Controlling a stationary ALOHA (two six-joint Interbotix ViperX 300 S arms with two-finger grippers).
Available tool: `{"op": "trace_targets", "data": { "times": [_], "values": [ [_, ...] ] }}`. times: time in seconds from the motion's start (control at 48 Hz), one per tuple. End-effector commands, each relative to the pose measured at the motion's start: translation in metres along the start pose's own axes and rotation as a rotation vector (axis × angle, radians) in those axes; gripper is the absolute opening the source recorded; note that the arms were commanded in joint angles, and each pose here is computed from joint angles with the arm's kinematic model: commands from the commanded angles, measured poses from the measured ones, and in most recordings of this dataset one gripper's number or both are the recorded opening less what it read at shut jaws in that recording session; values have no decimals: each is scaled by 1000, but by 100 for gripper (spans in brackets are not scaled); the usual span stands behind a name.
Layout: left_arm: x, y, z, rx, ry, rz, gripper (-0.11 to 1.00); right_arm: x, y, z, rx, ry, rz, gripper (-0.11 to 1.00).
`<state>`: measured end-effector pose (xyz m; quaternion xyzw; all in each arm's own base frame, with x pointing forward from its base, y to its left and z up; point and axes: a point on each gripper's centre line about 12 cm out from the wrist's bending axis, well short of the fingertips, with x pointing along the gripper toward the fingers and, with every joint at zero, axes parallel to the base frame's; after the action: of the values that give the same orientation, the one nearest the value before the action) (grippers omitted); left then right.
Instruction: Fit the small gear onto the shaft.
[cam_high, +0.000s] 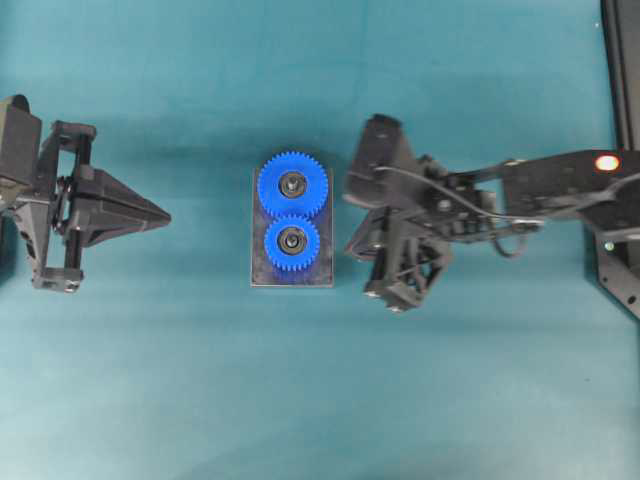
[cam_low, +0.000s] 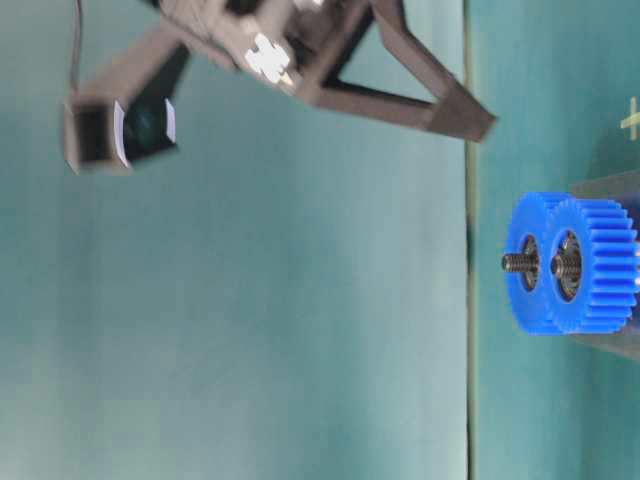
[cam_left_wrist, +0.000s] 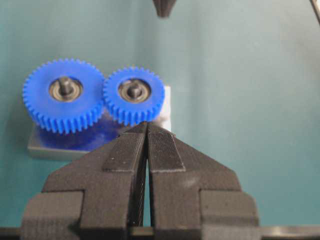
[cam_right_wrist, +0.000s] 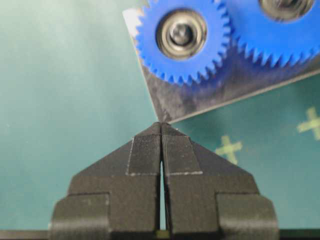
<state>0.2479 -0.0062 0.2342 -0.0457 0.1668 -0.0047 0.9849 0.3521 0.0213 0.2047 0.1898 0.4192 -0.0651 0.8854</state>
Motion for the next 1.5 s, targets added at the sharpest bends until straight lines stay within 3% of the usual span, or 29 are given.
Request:
{"op": "trace_targets", "data": {
  "times": [0.0,0.417,0.792,1.479],
  "values": [
    [0,-2,5,7,-21,-10,0,-15,-2,3,-11,-60,16,-1],
    [1,-5,4,8,-15,-18,0,-49,-20,-17,-182,-212,10,-1],
    [0,-5,4,5,-24,-19,0,-48,-30,-26,-173,-303,49,-1],
    [-1,-6,5,8,-32,-23,0,-46,-33,-31,-173,-309,55,-1]
  ]
}}
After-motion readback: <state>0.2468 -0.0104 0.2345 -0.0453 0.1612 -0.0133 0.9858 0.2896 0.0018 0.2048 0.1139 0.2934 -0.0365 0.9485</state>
